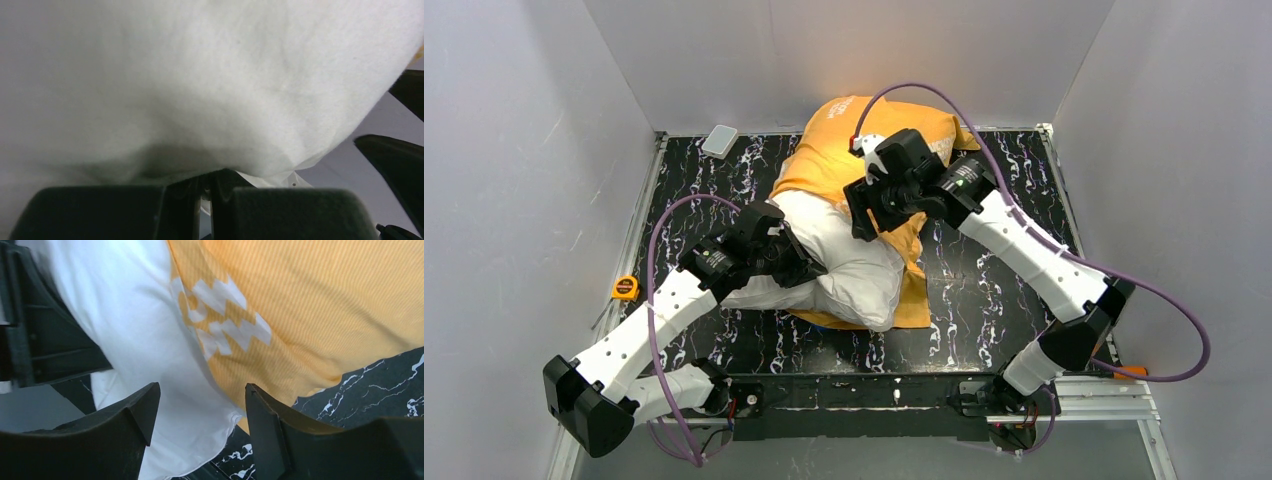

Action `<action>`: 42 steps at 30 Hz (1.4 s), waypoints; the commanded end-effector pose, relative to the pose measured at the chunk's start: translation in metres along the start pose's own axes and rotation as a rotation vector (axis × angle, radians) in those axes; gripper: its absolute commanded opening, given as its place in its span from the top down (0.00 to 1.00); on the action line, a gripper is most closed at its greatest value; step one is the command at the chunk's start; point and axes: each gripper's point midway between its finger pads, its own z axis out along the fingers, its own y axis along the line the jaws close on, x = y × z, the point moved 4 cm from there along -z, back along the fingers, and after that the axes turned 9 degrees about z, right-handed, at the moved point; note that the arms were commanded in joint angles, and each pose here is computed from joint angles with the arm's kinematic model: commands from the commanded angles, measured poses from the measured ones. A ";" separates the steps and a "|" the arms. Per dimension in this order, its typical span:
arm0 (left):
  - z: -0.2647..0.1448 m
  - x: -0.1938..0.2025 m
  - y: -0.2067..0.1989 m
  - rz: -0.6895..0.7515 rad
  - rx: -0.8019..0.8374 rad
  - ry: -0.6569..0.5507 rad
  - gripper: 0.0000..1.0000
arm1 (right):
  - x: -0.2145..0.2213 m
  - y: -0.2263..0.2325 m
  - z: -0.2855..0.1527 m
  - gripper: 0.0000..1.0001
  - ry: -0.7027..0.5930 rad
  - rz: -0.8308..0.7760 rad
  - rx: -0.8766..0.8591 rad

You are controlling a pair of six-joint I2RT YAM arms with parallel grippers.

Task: Put the pillow into the pillowcase
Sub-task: Stuff the pillow into the pillowcase.

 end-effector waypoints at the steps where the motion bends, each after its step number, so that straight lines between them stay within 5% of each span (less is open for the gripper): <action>1: -0.006 -0.008 -0.006 -0.005 0.027 -0.041 1.00 | -0.003 -0.009 0.015 0.27 -0.030 -0.026 0.040; 4: -0.006 -0.009 -0.008 0.005 0.032 -0.039 1.00 | -0.011 -0.019 0.022 0.35 -0.060 -0.028 0.118; 10: -0.006 -0.009 -0.009 0.013 0.033 -0.037 1.00 | -0.030 -0.017 0.019 0.95 -0.103 -0.051 0.141; 11: -0.005 -0.009 -0.008 0.013 0.031 -0.036 1.00 | -0.033 -0.015 0.015 0.99 -0.111 -0.054 0.130; 16: -0.005 -0.008 -0.006 0.014 0.027 -0.040 1.00 | -0.041 0.010 -0.012 0.99 -0.114 -0.069 -0.012; 21: -0.004 -0.015 -0.012 0.021 0.043 -0.072 1.00 | -0.037 0.063 -0.045 0.99 -0.110 -0.081 -0.404; 33: 0.005 -0.061 -0.057 0.016 0.105 -0.181 1.00 | -0.005 0.137 -0.111 0.99 0.067 0.168 -1.230; 42: 0.005 -0.087 -0.075 0.023 0.180 -0.232 1.00 | 0.028 0.134 -0.129 0.99 0.230 0.154 -1.308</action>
